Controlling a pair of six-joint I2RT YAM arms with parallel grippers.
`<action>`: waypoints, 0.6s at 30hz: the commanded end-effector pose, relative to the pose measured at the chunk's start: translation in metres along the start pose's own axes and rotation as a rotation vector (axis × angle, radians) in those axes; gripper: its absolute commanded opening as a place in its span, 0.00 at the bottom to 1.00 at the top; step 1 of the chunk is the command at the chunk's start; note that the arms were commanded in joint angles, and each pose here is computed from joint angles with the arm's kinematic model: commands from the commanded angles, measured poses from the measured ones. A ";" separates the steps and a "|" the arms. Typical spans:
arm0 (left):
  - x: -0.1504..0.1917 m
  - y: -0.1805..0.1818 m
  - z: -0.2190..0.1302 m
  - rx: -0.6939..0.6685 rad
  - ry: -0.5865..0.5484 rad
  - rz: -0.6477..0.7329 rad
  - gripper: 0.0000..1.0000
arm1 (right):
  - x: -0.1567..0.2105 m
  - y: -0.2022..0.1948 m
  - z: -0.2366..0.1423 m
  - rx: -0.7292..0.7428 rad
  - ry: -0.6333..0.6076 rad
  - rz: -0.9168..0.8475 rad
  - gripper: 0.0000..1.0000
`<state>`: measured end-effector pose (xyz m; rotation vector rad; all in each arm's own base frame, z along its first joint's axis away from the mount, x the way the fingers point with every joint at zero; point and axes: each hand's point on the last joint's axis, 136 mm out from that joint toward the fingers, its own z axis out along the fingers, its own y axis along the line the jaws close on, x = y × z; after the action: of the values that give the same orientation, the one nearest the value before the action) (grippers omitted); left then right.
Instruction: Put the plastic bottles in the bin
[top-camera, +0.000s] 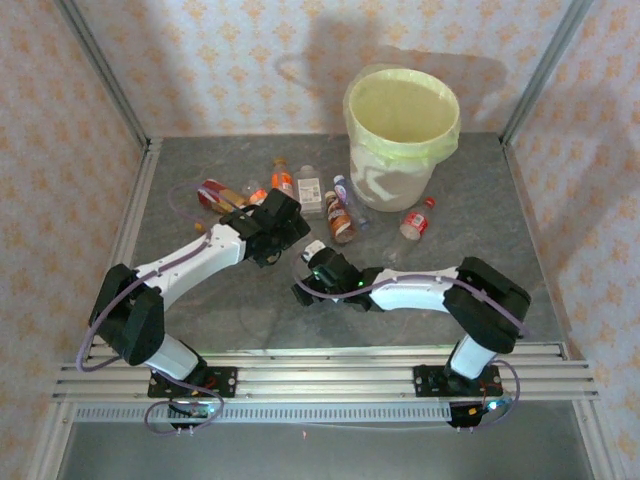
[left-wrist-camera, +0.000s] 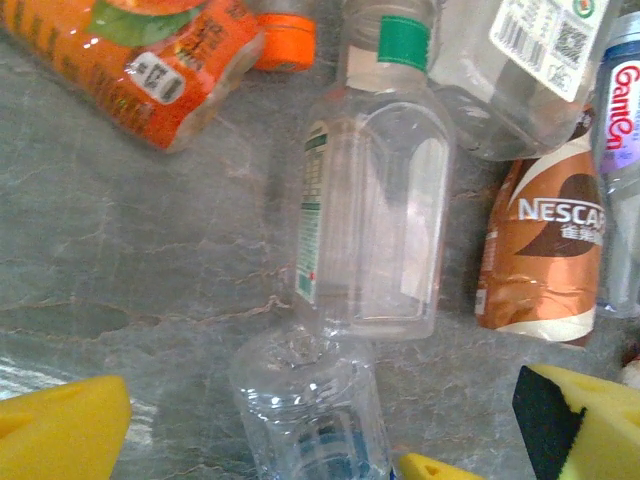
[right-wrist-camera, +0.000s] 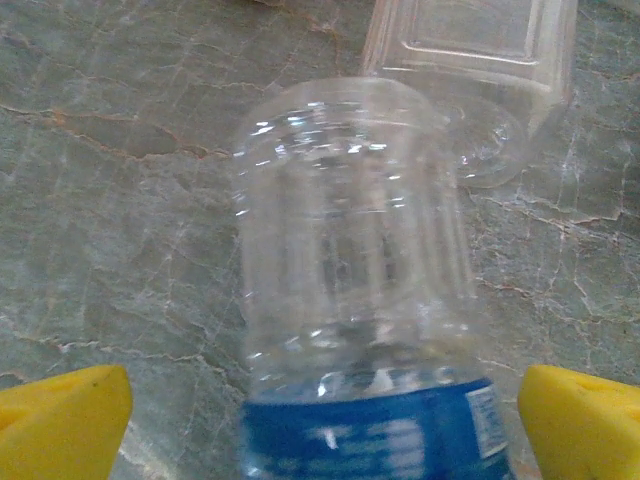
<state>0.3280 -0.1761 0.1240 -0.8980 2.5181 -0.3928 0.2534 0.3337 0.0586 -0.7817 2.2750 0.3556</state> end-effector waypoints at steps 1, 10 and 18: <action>-0.006 0.011 -0.004 -0.026 -0.039 -0.025 1.00 | -0.003 -0.014 0.005 0.096 -0.007 -0.022 0.98; 0.000 0.013 -0.001 -0.035 -0.008 -0.005 1.00 | 0.012 -0.020 0.016 0.136 0.039 0.018 0.90; 0.001 0.013 -0.003 -0.033 0.001 -0.003 1.00 | 0.010 -0.026 0.008 0.157 0.020 0.055 0.74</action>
<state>0.3242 -0.1754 0.1188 -0.9066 2.5326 -0.3884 0.2638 0.3172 0.0312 -0.6972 2.3376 0.2038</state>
